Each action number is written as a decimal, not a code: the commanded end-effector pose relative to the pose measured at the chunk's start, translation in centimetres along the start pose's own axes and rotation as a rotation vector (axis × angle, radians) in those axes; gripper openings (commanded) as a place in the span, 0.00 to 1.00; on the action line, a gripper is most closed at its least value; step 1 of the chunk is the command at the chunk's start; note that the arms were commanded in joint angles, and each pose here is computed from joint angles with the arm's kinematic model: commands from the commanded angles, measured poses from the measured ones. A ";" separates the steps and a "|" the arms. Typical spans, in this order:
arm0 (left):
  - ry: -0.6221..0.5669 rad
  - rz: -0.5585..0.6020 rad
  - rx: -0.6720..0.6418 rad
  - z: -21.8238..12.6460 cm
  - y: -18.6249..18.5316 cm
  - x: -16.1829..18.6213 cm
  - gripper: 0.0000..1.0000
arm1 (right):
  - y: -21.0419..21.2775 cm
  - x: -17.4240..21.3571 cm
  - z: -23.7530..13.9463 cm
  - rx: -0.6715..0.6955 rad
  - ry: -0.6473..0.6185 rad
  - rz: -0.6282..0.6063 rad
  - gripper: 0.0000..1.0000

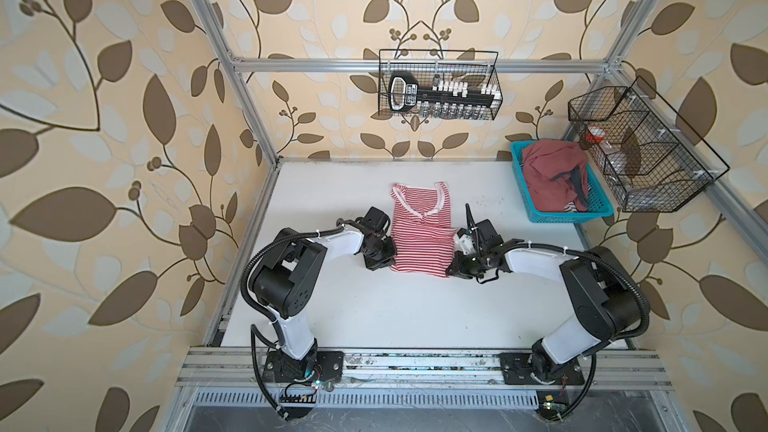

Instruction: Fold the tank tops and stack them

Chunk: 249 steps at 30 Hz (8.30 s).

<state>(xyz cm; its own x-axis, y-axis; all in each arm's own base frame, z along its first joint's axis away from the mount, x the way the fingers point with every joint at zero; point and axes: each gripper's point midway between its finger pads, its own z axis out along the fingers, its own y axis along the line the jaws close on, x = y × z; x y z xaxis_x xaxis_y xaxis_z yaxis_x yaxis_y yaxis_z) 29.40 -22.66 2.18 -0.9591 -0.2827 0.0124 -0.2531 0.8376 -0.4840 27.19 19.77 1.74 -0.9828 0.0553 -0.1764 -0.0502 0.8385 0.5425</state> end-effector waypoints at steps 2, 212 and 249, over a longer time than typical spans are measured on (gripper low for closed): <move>0.077 0.014 -0.100 -0.5 2.3 4.8 0.00 | 0.2 2.3 -1.1 0.027 0.019 -0.025 0.00; 0.163 0.143 -0.123 5.7 -0.1 -6.2 0.78 | -1.8 -8.2 3.3 -0.112 -0.010 0.094 0.66; -0.123 0.071 -0.415 -7.6 10.6 -25.1 0.00 | 0.2 -7.0 -10.0 -0.092 -0.243 -0.005 0.66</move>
<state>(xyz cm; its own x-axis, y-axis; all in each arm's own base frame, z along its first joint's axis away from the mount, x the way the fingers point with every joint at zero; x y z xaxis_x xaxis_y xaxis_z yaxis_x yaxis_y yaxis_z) 49.75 -5.36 3.01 -0.9417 -0.3104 -0.1300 -0.2911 0.9451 -0.1484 34.08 14.87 12.03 -0.8950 0.2232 -0.3863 -0.0868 0.7622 0.6414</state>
